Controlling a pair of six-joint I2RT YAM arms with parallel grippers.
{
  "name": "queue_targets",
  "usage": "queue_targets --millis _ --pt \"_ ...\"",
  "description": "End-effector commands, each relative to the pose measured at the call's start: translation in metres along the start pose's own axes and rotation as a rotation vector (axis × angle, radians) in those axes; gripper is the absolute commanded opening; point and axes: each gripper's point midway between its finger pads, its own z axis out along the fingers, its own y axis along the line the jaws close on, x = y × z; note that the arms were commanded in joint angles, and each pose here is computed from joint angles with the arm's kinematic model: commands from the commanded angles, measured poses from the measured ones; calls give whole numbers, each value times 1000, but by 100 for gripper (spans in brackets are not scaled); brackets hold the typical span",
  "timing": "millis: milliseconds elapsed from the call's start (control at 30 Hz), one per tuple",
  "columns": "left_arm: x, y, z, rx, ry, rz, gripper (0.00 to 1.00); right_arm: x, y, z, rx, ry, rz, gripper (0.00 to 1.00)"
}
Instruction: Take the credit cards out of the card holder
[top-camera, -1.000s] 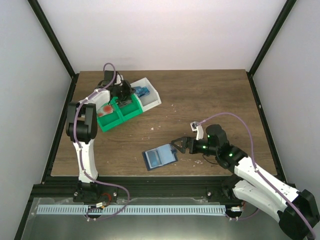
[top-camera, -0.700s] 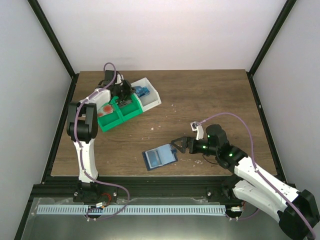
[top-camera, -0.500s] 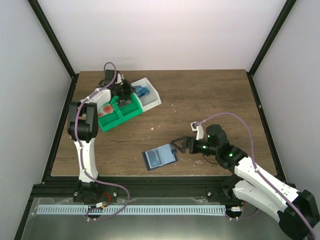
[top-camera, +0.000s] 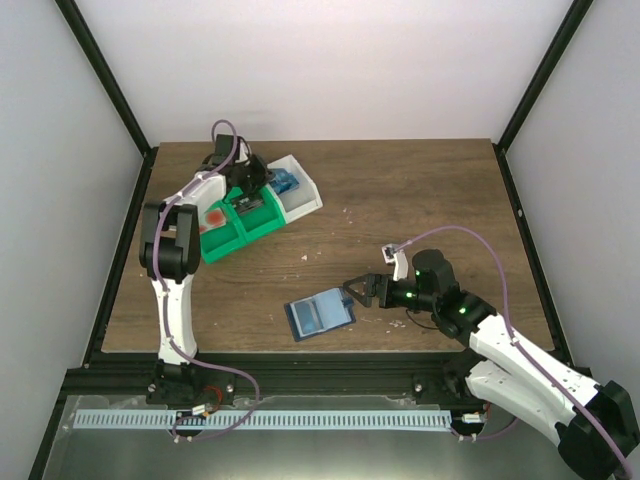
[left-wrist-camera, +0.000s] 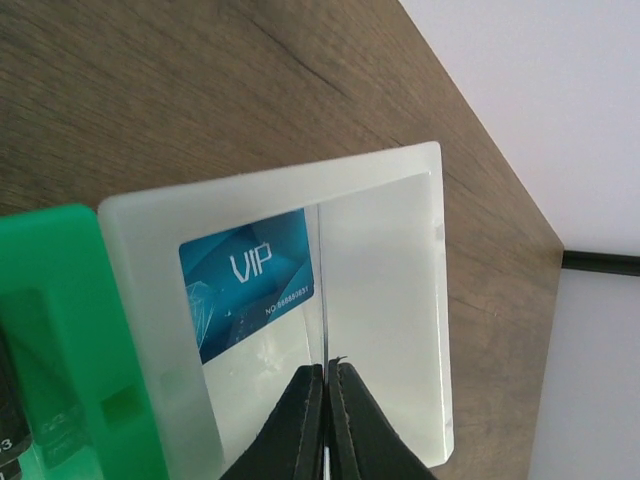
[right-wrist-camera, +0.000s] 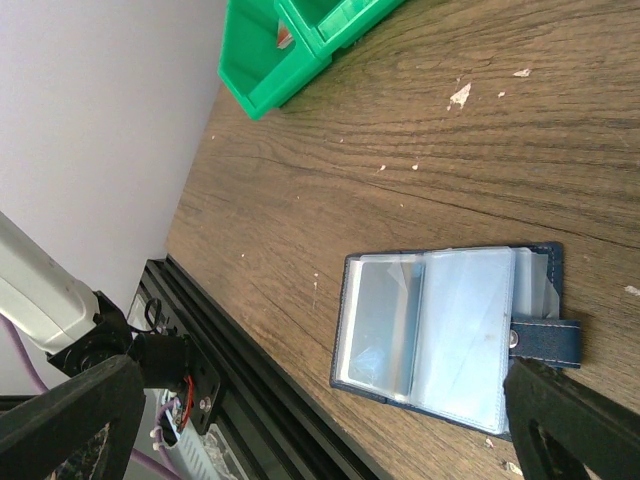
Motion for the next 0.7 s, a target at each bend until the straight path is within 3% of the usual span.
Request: queue_targets --millis 0,367,667 --pt "-6 3 6 -18 -18 7 6 -15 16 -7 -25 -42 -26 100" --pt "-11 7 9 -32 -32 15 10 -17 14 -9 -8 -59 -26 100" --pt "-17 -2 -1 -36 -64 39 19 -16 13 -8 -8 -54 -28 100"
